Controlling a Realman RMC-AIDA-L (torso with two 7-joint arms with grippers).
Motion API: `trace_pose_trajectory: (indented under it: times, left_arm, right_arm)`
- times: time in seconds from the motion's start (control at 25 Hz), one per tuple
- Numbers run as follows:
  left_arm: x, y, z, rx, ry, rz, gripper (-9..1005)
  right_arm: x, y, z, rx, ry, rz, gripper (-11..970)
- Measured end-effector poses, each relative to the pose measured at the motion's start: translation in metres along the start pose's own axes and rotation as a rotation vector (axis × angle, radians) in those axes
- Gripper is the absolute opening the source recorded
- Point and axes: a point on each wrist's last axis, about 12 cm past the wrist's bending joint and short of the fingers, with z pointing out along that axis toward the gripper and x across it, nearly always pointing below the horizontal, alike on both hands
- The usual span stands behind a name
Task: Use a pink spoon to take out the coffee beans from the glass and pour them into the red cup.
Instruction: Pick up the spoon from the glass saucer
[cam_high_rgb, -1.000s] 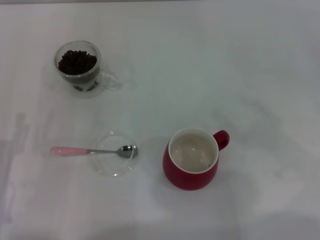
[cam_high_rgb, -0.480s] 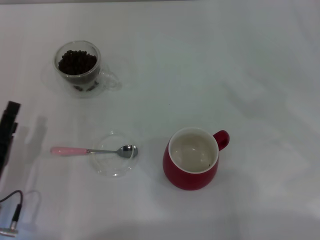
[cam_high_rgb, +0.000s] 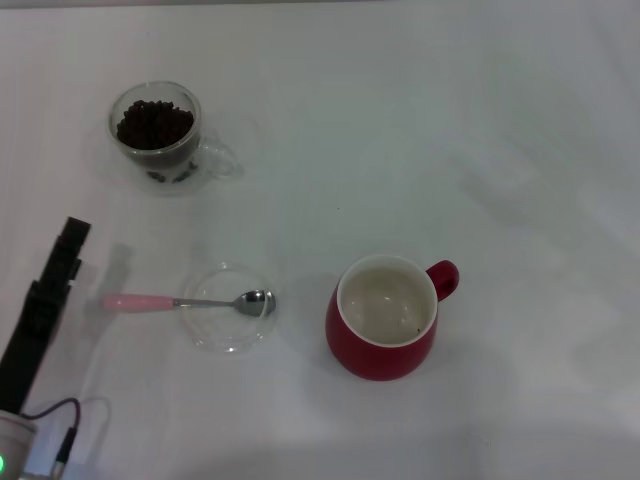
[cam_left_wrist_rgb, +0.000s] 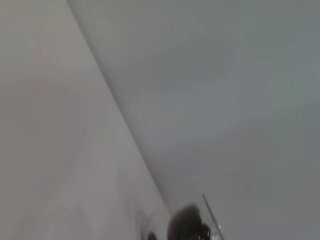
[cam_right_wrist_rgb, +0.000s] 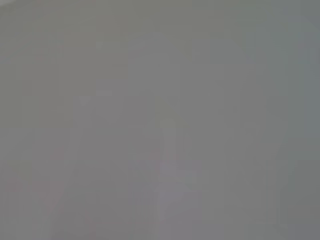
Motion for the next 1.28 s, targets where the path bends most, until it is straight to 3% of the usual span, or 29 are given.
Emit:
trace_pose_trajectory:
  times: [0.64, 1.28]
  left_arm:
    - [0.025, -0.003, -0.007, -0.044, 0.082, -0.017, 875]
    - [0.039, -0.013, -0.008, -0.001, 0.136, 0.007, 875]
  right_arm:
    - [-0.004, -0.010, -0.001, 0.001, 0.023, 0.000, 742]
    - [-0.004, -0.015, -0.004, 0.044, 0.039, -0.014, 741]
